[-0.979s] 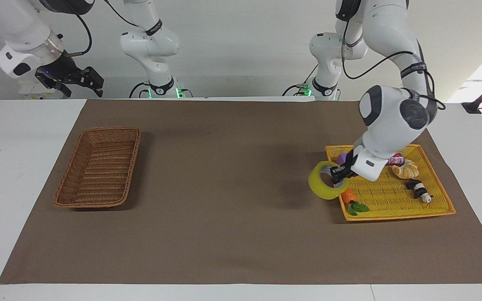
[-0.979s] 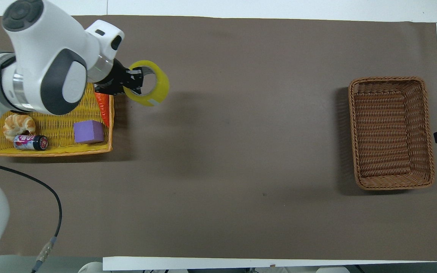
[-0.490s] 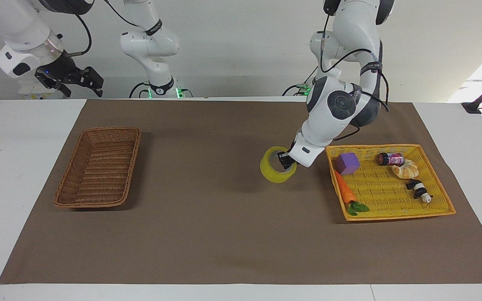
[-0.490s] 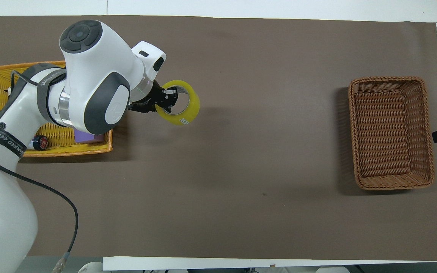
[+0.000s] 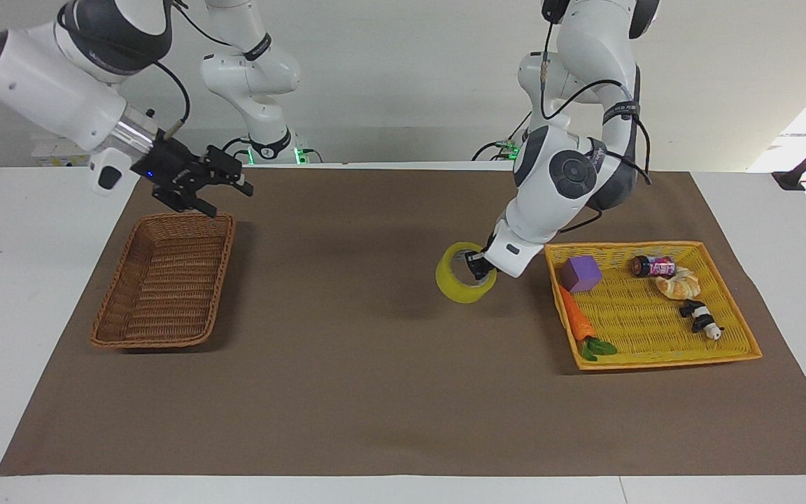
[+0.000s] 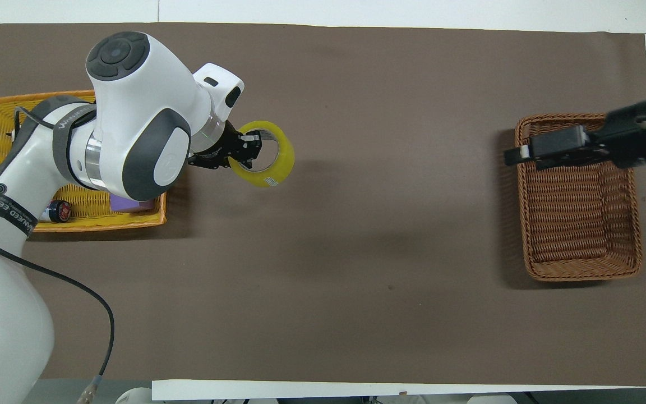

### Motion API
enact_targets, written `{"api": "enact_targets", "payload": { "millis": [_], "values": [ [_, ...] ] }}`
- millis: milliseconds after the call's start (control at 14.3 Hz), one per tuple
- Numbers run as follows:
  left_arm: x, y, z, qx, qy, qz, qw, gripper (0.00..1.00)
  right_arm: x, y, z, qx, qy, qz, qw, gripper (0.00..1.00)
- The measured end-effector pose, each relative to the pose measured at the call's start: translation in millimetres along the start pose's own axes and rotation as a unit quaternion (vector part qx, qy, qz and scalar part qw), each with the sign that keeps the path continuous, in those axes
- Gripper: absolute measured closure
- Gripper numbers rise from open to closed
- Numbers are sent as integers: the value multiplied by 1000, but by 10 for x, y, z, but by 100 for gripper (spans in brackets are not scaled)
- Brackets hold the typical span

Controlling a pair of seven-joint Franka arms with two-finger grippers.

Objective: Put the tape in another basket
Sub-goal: 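Hold the tape with the left gripper while the right gripper reaches it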

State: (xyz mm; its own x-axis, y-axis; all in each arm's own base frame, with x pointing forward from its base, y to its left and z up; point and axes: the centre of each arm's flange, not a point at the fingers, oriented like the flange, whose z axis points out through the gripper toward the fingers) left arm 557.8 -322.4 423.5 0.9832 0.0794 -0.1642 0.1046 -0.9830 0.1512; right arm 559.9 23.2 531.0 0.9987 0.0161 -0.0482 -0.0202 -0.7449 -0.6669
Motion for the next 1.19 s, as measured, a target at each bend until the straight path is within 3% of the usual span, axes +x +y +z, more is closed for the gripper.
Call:
{"api": "enact_targets", "payload": {
  "millis": [140, 280, 559, 699, 1189],
  "values": [
    [-7, 5, 4, 1, -1, -1, 1000, 78, 201, -16, 611, 106, 19, 66, 992, 0],
    [-27, 29, 14, 2, -3, -4, 1000, 78, 339, -45, 1172, 190, 35, 128, 973, 0],
    [-41, 46, 17, 2, -3, -5, 1000, 78, 399, -388, 2107, 257, 60, 197, 944, 0],
    [-40, 45, 16, 2, -3, -6, 1000, 78, 369, -439, 2452, 259, 75, 182, 946, 0],
    [-40, 44, 15, 2, -3, -7, 1000, 78, 40, -860, 3229, 190, 105, 137, 967, 6]
  ]
}}
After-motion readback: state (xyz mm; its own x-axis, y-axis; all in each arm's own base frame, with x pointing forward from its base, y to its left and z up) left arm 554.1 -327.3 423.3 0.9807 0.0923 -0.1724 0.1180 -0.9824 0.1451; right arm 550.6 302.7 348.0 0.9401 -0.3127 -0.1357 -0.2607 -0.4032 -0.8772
